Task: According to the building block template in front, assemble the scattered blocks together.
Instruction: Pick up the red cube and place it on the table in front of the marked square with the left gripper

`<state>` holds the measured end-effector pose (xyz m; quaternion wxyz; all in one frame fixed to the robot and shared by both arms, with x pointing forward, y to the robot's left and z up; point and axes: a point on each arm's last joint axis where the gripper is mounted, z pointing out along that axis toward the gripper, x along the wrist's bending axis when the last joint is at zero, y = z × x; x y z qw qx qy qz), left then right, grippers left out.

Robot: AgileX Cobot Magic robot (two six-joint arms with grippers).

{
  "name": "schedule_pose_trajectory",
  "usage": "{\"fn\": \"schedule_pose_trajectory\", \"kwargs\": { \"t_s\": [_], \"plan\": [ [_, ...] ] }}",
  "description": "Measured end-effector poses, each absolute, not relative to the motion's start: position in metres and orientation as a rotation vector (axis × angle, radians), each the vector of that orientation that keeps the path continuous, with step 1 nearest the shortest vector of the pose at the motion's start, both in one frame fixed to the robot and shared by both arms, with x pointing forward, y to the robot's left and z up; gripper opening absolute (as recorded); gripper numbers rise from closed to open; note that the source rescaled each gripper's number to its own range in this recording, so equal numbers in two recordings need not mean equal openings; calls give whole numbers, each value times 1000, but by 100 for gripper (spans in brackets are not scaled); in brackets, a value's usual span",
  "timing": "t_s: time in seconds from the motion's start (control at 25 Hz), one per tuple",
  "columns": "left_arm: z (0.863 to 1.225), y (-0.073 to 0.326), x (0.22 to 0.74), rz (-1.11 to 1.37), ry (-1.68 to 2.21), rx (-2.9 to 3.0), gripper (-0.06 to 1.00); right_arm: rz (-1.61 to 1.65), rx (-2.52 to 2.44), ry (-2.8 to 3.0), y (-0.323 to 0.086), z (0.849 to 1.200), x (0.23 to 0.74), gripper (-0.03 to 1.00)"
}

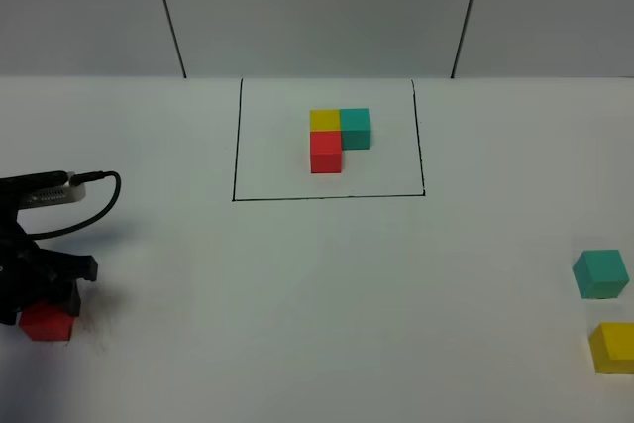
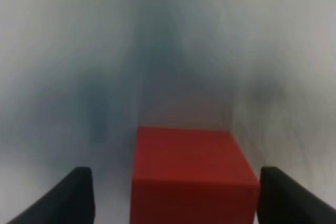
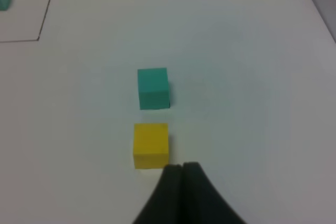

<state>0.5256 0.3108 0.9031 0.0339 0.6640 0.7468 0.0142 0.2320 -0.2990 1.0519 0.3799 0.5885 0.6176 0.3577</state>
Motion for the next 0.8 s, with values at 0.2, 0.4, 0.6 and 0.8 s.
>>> {"fn": "schedule_pose_trajectory", "kwargs": {
  "t_s": [0.2,0.4,0.6,0.8],
  "plan": [
    [892,311,527,14,2313,2055,93,913,1503,1577,-299,1052,232,0],
    [890,311,527,17,2313,2053,93,913,1503,1577,-299,1052,232,0],
    [890,311,527,12,2315,2054,85,914,1502,1577,-299,1052,232,0],
    [890,311,527,8,2319,2051,65,913,1503,1577,-299,1052,232,0]
  ]
}}
